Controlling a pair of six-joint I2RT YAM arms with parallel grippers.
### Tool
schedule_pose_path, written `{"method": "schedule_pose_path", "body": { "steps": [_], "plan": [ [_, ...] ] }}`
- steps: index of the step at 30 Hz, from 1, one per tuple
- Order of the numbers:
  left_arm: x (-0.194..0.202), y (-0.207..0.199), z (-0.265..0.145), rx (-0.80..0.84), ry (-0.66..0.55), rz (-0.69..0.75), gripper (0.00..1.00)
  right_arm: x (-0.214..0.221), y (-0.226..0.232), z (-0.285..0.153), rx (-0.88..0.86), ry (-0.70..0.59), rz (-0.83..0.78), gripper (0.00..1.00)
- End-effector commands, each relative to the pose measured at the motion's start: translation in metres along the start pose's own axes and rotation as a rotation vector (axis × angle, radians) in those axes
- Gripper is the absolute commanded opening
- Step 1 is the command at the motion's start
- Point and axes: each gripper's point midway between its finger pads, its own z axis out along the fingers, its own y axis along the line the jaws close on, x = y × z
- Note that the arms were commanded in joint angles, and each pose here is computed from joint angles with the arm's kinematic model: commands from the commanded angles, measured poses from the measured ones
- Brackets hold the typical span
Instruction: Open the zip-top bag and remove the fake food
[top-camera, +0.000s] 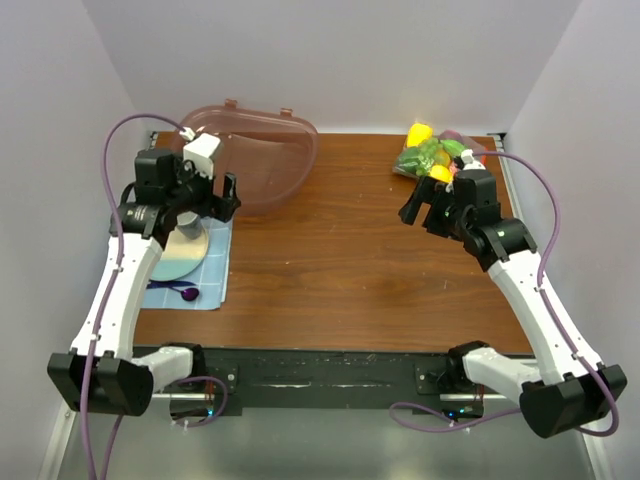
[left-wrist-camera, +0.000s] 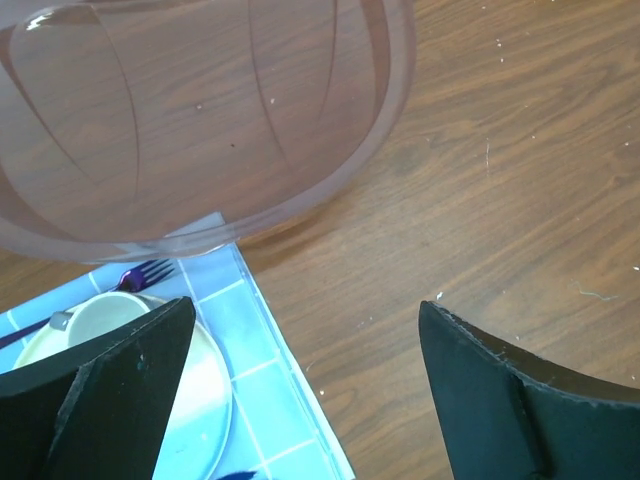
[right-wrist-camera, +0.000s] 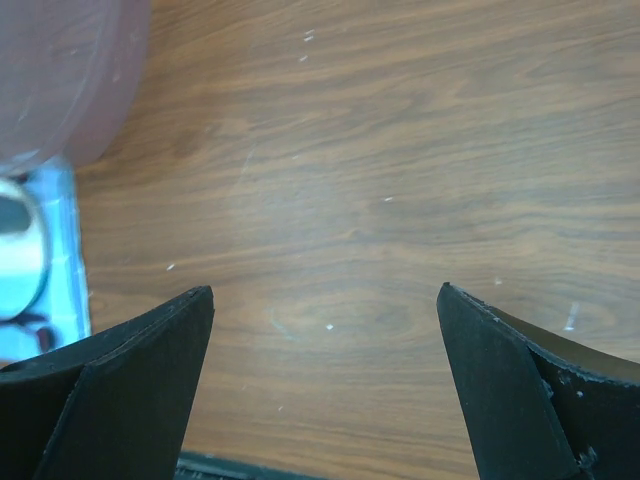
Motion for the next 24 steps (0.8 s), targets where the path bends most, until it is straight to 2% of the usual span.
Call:
{"method": "schedule_pose_path", "body": {
  "steps": [1,2,3,4,6,11,16,18,24],
  "plan": [
    [-0.011,-0.003,0.022,0.036,-0.053,0.042,1.00,-0.016,-0.046,0.002,0.282,-0.066,0.046,0.99],
    [-0.009,-0.002,0.032,0.003,-0.033,0.042,1.00,-0.015,-0.049,0.007,0.309,-0.059,0.076,0.99],
    [-0.008,0.012,0.039,-0.113,0.004,0.066,1.00,-0.013,-0.055,0.010,0.339,-0.041,0.093,0.99],
    [0.003,0.003,0.057,-0.116,0.063,0.094,1.00,-0.011,-0.060,0.015,0.370,-0.028,0.106,0.99],
    [0.007,0.004,0.068,-0.159,0.080,0.118,1.00,-0.003,-0.072,0.026,0.462,0.011,0.143,0.99],
    [-0.003,-0.009,0.093,-0.117,0.007,0.151,1.00,-0.007,-0.107,0.036,0.629,-0.087,0.236,0.99],
    [-0.005,-0.005,0.123,-0.118,-0.008,0.185,1.00,-0.015,-0.132,0.039,0.664,-0.210,0.312,0.99],
    [-0.015,-0.002,0.135,-0.130,-0.039,0.201,1.00,-0.019,-0.134,0.042,0.646,-0.234,0.323,0.98],
    [-0.007,-0.001,0.192,-0.093,0.008,0.240,1.00,-0.030,-0.141,0.043,0.672,-0.250,0.303,0.99]
  ]
}}
